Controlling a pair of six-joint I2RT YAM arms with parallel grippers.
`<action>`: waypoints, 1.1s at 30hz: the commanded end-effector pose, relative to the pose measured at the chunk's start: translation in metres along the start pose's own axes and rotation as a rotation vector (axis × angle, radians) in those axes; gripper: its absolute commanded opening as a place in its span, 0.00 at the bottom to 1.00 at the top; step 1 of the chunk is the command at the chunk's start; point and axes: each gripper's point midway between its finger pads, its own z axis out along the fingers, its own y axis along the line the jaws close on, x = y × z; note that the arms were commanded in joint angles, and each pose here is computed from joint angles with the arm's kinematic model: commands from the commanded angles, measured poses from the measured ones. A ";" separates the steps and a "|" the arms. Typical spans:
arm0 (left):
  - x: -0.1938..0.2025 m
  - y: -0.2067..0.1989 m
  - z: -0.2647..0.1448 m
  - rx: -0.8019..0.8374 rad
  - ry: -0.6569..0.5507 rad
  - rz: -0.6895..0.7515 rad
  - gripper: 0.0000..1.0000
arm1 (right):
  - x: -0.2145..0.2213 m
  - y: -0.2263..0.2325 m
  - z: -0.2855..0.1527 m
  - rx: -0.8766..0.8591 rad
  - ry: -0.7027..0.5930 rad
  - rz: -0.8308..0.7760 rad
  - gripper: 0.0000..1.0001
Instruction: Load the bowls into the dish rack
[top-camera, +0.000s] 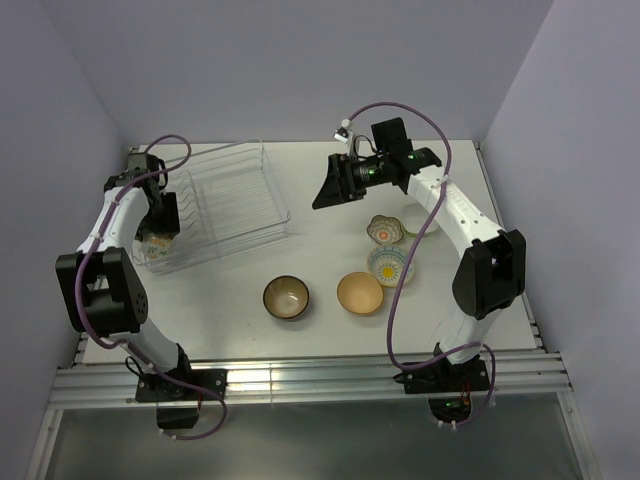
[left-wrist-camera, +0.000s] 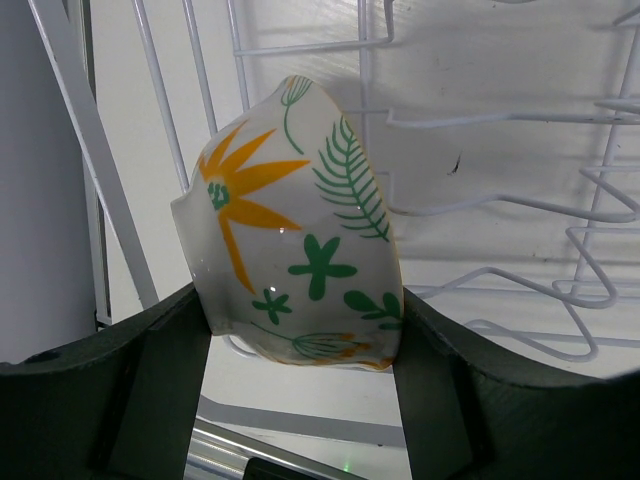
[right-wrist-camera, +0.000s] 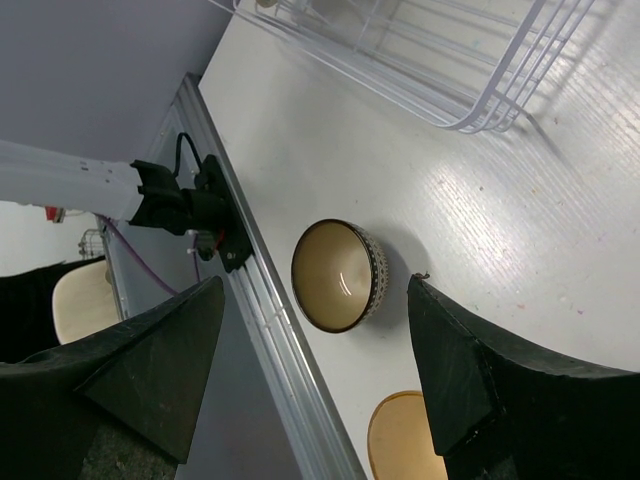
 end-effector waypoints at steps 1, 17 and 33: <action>-0.017 0.005 0.001 -0.031 -0.041 -0.025 0.07 | -0.003 0.004 -0.007 0.001 -0.018 -0.034 0.81; -0.013 -0.003 0.007 0.003 -0.016 -0.031 0.64 | -0.002 0.000 -0.008 0.019 -0.016 -0.032 0.84; -0.021 -0.011 -0.011 0.068 -0.058 -0.041 0.99 | -0.001 0.002 -0.008 0.009 -0.013 -0.027 0.84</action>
